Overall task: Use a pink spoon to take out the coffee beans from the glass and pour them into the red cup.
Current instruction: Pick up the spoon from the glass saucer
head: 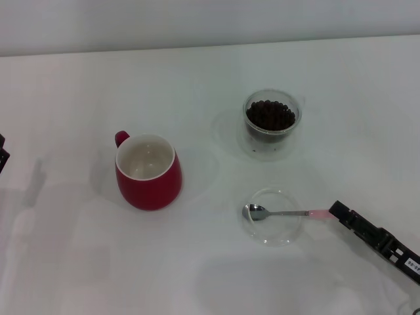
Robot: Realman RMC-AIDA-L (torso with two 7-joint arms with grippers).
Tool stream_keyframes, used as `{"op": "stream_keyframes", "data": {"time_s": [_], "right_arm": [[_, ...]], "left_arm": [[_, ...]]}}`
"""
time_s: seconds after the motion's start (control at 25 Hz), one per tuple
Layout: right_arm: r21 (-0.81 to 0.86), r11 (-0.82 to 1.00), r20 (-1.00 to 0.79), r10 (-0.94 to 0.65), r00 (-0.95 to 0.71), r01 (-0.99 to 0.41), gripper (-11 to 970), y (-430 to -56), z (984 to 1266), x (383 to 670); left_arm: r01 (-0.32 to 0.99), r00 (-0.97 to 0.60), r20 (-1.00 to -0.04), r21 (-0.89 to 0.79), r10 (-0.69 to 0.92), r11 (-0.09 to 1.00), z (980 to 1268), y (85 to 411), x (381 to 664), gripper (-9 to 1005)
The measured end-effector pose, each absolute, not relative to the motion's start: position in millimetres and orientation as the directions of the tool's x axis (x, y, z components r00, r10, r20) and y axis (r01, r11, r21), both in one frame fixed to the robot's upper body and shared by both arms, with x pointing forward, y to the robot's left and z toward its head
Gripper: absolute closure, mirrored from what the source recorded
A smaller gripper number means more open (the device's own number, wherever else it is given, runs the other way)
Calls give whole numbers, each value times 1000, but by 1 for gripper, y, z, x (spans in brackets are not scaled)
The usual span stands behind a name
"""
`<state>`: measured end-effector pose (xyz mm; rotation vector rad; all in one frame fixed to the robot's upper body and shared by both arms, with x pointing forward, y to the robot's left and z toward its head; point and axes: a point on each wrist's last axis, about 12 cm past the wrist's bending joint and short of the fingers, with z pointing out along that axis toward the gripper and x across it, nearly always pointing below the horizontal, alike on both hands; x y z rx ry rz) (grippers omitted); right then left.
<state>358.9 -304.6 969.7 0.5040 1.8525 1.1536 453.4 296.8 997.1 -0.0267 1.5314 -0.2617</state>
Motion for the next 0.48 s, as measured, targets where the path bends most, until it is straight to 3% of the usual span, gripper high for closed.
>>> {"op": "stream_keyframes", "data": {"time_s": [0.24, 0.48], "right_arm": [[864, 490, -470, 698, -540, -118, 92, -304, 971, 365], [859, 497, -474, 684, -554, -122, 193, -302, 970, 371]], "left_arm": [[154, 20, -982, -180, -185, 972, 998, 296, 454, 103], [152, 20, -982, -181, -186, 972, 998, 297, 454, 104]]}}
